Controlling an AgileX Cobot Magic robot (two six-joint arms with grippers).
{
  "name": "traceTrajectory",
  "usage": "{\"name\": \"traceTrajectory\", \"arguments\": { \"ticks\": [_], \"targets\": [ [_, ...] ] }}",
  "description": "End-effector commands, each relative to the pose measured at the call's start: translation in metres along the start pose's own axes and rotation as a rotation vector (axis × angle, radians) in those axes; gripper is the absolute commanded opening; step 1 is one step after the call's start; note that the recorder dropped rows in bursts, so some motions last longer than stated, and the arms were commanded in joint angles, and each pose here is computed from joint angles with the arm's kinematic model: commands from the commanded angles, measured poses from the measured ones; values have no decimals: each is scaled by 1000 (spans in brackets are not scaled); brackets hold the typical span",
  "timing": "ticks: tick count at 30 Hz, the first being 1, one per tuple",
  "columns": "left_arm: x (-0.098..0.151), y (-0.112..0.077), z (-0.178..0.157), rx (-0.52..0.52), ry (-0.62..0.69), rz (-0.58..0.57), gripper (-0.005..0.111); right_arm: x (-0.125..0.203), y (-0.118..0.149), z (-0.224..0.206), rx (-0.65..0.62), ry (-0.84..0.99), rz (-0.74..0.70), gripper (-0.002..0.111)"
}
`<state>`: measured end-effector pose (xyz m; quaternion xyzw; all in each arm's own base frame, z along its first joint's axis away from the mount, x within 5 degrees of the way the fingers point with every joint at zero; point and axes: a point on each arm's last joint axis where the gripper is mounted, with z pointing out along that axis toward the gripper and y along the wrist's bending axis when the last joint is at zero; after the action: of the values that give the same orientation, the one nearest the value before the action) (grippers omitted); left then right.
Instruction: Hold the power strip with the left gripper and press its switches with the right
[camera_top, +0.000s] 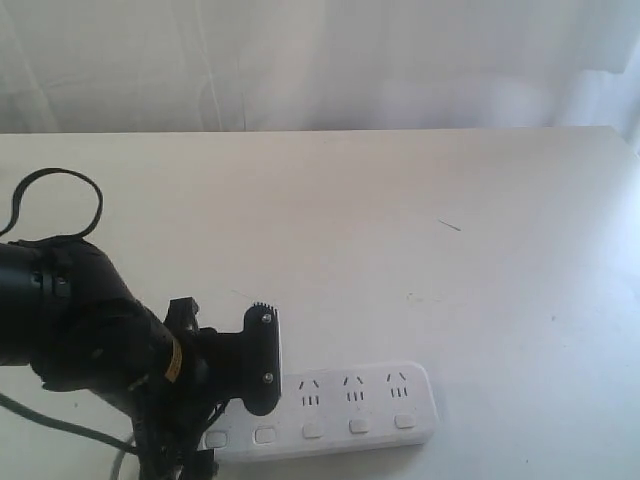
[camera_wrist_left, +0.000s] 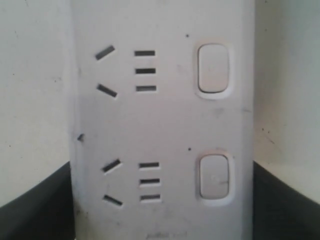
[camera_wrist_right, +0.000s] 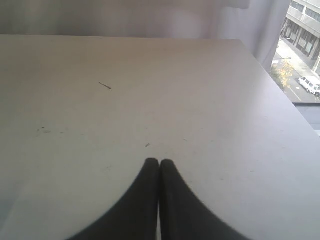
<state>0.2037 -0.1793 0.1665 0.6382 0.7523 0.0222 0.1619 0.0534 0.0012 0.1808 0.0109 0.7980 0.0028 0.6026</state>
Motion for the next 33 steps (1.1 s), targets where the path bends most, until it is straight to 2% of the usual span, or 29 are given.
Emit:
{"name": "traceTrajectory", "arguments": {
  "ticks": [1,4,6,12,15,21,26,31,33],
  "targets": [
    [1,0,-3,-16,-30,-12,0,-7,-1,-1,8,-85,-21,0],
    [-5,3,-2,-79,-127,-10,0,-28,-3,-5,6,-325,146,0],
    [-6,4,-2,-83,-136,-16,0,-35,-4,-7,16,-399,148,0],
    [5,-4,0,-15,-27,-5,0,-39,-5,-9,17,-452,175,0],
    [9,-4,0,-16,17,41,0,-47,-7,-14,-21,-554,360,0],
    [8,-4,0,-8,4,12,0,-58,-10,-22,-165,-706,758,0],
    [3,-5,0,-4,-46,-51,0,-58,-10,-22,-180,-711,794,0],
    [3,-5,0,-4,-50,-57,0,-60,-10,-24,-187,-734,799,0],
    [3,-5,0,1,-54,-66,0,-66,-15,-31,-227,-845,898,0]
  ]
}}
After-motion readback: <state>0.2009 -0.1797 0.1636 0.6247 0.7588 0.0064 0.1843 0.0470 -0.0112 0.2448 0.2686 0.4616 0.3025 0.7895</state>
